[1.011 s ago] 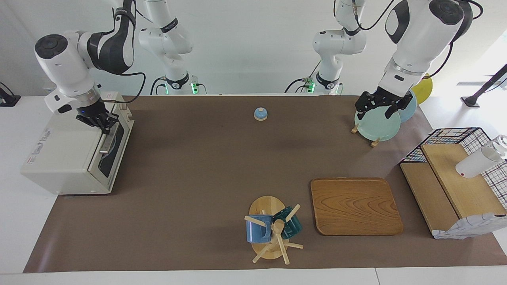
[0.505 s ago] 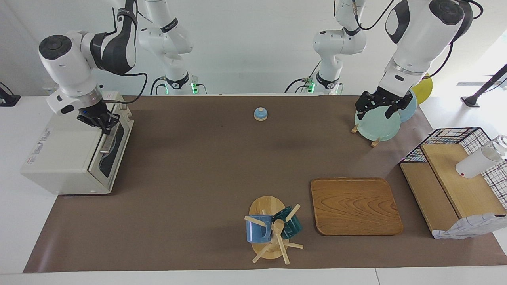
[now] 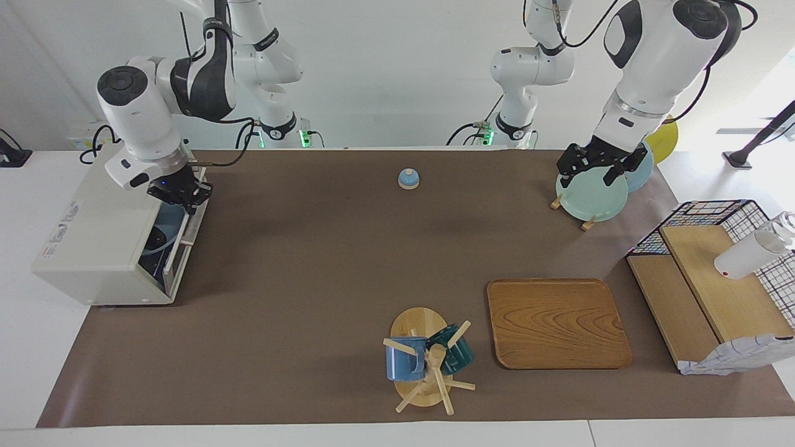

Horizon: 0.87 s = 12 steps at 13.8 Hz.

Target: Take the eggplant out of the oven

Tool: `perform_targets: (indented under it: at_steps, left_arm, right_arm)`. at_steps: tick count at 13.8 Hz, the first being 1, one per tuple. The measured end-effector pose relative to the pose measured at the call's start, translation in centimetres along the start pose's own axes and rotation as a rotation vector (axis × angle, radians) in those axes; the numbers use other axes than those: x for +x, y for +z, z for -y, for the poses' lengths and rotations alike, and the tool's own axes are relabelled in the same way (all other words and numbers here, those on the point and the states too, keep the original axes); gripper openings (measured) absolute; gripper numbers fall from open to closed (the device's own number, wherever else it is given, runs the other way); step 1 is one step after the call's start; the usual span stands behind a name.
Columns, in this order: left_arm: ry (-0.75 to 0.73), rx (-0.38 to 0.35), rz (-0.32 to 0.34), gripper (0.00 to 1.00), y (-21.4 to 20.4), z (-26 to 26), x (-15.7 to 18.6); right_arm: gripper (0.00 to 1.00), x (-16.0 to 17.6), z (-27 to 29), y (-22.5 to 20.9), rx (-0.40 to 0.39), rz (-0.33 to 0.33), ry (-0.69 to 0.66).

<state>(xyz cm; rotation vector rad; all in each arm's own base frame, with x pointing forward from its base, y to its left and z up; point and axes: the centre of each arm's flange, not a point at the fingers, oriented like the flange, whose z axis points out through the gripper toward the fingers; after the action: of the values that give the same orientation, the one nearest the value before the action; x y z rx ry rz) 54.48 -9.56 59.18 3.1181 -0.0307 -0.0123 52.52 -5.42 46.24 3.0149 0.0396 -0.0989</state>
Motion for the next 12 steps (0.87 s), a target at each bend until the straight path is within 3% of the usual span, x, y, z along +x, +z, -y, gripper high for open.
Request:
perform_targets:
  at_steps: [7, 12]
  left_arm:
    - [0.000, 0.000, 0.000, 1.00, 0.0, 0.0, 0.0]
    - [0.000, 0.000, 0.000, 1.00, 0.0, 0.0, 0.0]
  right_arm:
    - [0.01, 0.4, 2.1, 1.3, 0.027, -0.001, -0.015]
    - [0.01, 0.8, 5.9, 4.8, 0.047, -0.024, -0.019]
